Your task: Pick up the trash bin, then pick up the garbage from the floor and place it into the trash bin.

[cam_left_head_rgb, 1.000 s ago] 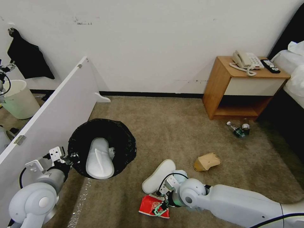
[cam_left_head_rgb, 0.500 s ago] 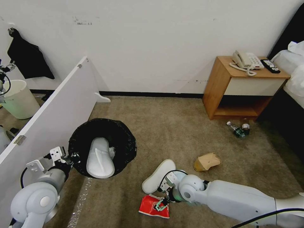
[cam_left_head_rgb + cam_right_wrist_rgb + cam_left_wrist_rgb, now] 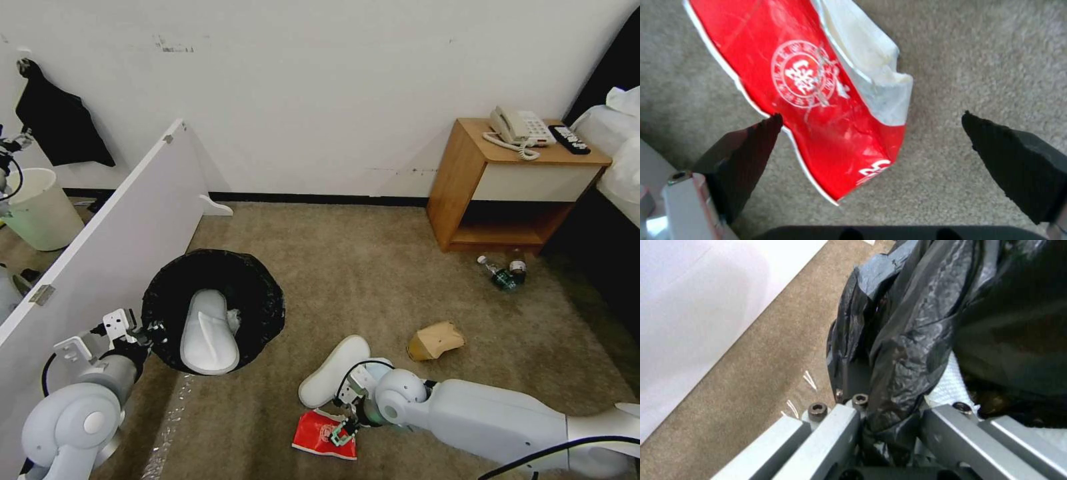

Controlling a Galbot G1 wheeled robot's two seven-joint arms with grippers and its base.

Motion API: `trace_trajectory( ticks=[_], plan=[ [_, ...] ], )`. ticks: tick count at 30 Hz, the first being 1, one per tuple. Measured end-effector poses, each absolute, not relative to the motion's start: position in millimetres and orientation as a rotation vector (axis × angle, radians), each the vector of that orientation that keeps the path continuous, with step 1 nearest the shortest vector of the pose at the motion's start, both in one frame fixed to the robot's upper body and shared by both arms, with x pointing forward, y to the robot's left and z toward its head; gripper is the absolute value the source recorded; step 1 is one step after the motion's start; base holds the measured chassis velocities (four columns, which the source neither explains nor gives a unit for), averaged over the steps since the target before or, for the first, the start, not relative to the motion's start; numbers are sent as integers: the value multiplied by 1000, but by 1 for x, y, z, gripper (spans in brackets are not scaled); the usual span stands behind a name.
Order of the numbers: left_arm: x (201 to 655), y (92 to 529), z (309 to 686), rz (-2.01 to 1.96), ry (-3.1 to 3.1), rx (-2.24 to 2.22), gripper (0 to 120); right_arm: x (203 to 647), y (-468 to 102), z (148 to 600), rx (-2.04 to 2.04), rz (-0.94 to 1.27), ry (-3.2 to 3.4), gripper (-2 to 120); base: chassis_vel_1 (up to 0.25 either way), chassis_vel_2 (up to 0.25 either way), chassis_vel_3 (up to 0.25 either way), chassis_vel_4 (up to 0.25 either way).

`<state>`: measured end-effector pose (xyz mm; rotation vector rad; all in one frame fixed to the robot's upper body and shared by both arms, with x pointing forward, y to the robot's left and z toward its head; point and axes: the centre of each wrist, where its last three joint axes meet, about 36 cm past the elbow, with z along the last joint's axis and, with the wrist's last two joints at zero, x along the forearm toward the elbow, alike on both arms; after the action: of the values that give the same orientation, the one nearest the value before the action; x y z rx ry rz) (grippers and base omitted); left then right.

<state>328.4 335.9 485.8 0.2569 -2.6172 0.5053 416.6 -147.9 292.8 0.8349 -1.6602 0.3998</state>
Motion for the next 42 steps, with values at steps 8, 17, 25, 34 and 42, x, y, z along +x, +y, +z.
trace_trajectory(
  ticks=[8,17,25,34,42],
  plan=[
    [330,338,484,504,-2613,256,0,421,-147,285,822,403,-1657,100,0,0,0,0],
    [331,338,482,511,-2612,252,0,434,-143,291,829,426,-1675,100,0,0,0,0],
    [332,340,482,517,-2614,255,0,448,-139,294,848,477,-1691,100,0,0,0,0],
    [334,343,481,520,-2617,258,0,460,-130,299,866,507,-1709,100,0,0,0,0],
    [334,345,481,523,-2618,261,0,470,-114,303,897,523,-1721,100,0,0,0,0]
  ],
)
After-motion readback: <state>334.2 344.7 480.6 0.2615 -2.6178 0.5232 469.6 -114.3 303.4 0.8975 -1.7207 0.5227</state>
